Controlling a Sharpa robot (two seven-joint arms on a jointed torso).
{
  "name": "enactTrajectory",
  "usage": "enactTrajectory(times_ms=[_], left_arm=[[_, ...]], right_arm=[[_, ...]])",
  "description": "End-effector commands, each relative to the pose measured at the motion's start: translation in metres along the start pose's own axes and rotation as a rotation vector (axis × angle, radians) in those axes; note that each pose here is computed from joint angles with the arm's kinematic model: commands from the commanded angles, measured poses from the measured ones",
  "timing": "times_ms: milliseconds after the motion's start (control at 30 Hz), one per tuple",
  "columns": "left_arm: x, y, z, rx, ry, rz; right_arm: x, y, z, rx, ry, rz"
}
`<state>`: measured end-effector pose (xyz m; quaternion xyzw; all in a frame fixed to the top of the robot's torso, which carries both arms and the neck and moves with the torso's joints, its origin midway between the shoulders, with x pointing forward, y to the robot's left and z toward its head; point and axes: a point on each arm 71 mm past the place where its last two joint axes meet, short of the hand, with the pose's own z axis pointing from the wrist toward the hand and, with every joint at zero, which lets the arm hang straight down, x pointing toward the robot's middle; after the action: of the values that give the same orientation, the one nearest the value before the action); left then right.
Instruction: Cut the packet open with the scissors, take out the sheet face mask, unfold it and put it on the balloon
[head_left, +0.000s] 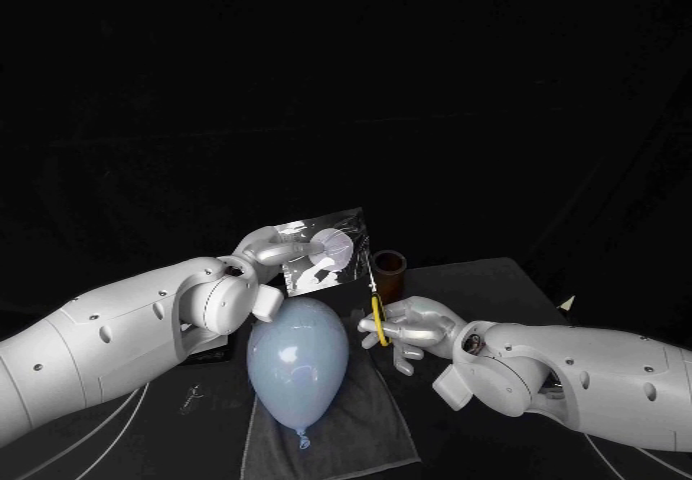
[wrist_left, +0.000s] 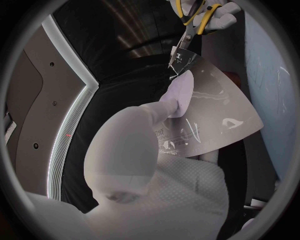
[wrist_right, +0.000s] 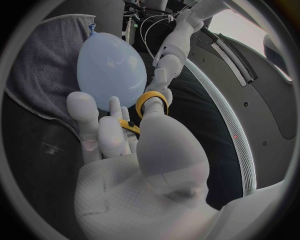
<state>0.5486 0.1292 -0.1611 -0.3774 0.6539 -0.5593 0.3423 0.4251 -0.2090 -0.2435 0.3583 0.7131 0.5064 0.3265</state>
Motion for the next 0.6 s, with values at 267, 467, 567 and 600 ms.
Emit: enactTrajectory(times_ms=[267,467,567,600], left_arm=[[0.0013,-0.0001,-0.0005,0.004,0.025,-0.009],[0.0016,-0.0001,-0.0005,0.005,0.027,-0.009],[0.0019,-0.0001,-0.0005,0.005,0.029,-0.010],[0.0021,-0.0002,-0.0004,0.005,0.030,-0.010]], right_arm=[[-0.0031,0.0053,0.0004,-0.048,-0.026,0.000],[-0.0029,0.0054,0.0010,-0.047,-0.022,0.002],[-0.0026,0.0047,0.0015,-0.038,-0.014,0.001],[-0.0025,0.0044,0.0016,-0.034,-0.012,0.000]])
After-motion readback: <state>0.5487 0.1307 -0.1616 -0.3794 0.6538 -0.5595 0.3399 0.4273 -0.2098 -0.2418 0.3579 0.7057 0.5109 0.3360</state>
